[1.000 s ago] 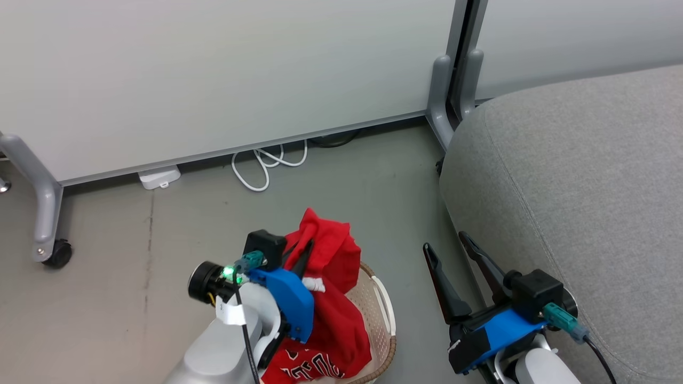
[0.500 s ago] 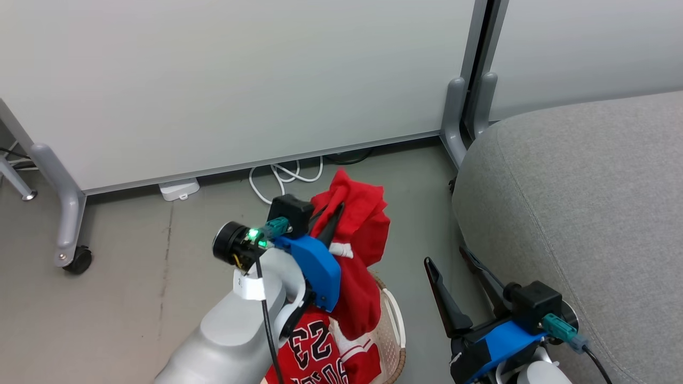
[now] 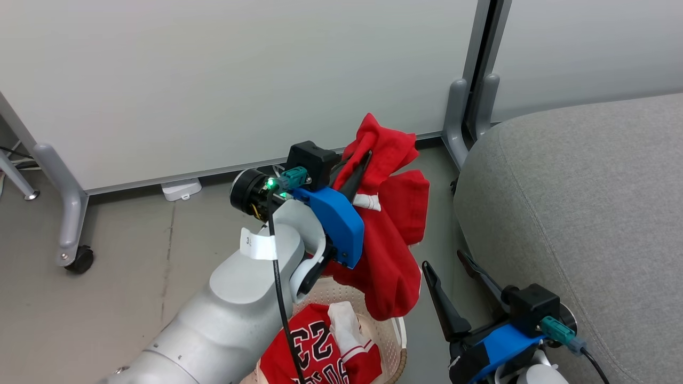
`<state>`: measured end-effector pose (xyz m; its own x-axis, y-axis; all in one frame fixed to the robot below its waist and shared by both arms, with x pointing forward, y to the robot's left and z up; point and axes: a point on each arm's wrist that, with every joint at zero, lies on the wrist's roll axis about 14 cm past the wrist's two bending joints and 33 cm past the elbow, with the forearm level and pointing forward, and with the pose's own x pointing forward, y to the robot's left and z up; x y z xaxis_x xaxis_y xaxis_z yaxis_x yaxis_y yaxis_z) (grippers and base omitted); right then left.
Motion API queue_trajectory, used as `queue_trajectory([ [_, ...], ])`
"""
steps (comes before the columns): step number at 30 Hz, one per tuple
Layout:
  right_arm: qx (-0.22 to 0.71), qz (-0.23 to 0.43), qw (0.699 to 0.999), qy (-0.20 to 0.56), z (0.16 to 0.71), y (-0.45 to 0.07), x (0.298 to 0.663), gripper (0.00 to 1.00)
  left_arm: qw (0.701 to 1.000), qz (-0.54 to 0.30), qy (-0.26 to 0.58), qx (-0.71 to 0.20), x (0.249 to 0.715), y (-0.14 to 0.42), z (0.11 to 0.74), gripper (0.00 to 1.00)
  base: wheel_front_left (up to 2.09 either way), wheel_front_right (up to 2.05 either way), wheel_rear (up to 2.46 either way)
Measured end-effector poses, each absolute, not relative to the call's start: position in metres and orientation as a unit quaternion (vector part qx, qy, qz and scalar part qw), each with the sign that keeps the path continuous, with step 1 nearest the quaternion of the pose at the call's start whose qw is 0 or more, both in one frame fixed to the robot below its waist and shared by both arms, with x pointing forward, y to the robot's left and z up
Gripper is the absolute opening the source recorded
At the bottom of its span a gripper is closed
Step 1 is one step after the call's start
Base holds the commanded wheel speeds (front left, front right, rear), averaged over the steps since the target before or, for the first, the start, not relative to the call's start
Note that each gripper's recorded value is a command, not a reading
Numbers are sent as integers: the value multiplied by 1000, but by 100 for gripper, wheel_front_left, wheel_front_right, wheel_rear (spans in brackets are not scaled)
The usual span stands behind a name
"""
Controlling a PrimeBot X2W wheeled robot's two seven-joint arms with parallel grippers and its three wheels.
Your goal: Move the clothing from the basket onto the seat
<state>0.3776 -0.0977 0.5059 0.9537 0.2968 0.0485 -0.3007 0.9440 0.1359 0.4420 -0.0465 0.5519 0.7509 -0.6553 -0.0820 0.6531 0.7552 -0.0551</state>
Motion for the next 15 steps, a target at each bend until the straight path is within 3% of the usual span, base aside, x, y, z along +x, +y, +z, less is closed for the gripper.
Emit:
queue_trajectory([
  [15,70,145,987,-8,503,-102,377,100,930,-365,38,-14,445,-62,565,0,0,0,0],
])
